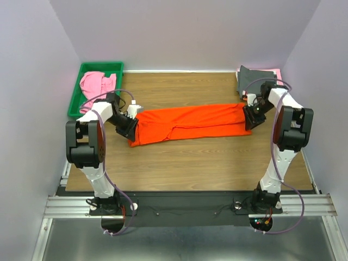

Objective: Fold and stack the t-shirts
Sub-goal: Fold the tshirt

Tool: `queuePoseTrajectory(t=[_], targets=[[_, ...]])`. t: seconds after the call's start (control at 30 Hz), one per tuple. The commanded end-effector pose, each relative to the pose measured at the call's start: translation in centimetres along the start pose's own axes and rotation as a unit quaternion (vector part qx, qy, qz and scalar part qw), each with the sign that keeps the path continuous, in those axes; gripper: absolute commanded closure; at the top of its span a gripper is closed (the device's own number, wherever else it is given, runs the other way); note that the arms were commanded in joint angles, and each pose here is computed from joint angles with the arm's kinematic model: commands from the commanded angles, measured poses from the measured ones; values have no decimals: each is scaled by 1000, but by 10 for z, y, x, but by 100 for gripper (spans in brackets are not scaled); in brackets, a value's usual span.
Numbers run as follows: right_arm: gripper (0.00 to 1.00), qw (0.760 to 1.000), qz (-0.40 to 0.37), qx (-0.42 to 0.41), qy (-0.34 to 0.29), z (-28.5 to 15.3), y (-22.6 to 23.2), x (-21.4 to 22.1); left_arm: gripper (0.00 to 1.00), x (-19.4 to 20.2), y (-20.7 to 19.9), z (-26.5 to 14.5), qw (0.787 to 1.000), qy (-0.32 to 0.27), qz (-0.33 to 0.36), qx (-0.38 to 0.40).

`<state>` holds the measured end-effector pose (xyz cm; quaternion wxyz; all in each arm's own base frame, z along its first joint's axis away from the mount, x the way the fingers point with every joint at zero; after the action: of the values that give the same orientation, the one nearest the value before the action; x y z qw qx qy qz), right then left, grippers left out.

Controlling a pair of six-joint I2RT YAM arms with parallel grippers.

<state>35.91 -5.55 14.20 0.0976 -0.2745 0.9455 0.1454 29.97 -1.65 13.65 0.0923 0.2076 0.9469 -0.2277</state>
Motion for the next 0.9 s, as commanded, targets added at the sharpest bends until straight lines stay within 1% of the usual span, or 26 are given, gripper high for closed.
queuePoseTrajectory(t=[0.0,0.03,0.07,0.1,0.13,0.17,0.2,0.27,0.37,0.43,0.47,0.5,0.53,0.57,0.6,0.63,0.67,0.77,0.87], targets=[[64,999,26,-29,12,17,3,7,63,2,-1,10,1000,-10,-12,19],[73,999,29,-27,17,21,1,9,72,5,0,13,1000,-4,-14,16],[77,999,29,-24,21,23,0,10,78,7,0,13,1000,-3,-13,14],[80,999,31,-20,25,23,-1,12,87,9,1,13,1000,2,-12,7],[84,999,31,-14,30,23,-3,14,91,13,1,15,1000,8,-13,6],[91,999,32,-13,36,24,-3,17,95,16,1,15,1000,13,-11,4],[94,999,31,-11,40,24,-3,20,100,18,1,14,1000,15,-6,3],[99,998,30,-1,53,22,-4,28,100,25,-1,15,1000,26,-7,5],[99,997,29,3,69,21,-2,39,100,34,-8,10,999,31,0,12],[99,997,20,7,67,14,2,42,100,35,-13,3,1000,22,9,13],[98,998,15,13,59,8,4,41,100,33,-15,-1,1000,15,14,12],[90,999,13,13,48,4,4,37,94,27,-16,-7,1000,6,14,7],[69,999,12,11,39,-1,4,34,87,23,-17,-11,1000,0,18,6],[62,999,10,3,35,-6,7,32,80,19,-19,-16,1000,-8,23,7],[58,1000,4,14,16,-18,7,23,72,16,-24,-24,999,-17,28,16],[54,1000,1,8,0,-24,9,18,69,9,-27,-33,998,-30,43,19],[52,1000,-2,2,-7,-32,11,15,68,7,-32,-41,998,-38,52,23],[52,999,-14,-11,-48,-53,19,3,63,8,-41,-52,996,-45,67,39],[53,996,-13,-41,-84,-61,32,-6,62,16,-49,-42,996,-23,71,55]])
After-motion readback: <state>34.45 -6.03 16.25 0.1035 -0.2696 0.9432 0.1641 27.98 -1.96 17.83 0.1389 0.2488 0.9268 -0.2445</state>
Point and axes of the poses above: each gripper's point midway between its finger pads, its own z axis out along the fingers, its own y axis along the line the jaws close on, x = y × z, the point moved 10 cm from there along -z, back along the fingers, and after that the axes turned 11 degrees about -z, right-handed, at the moved point
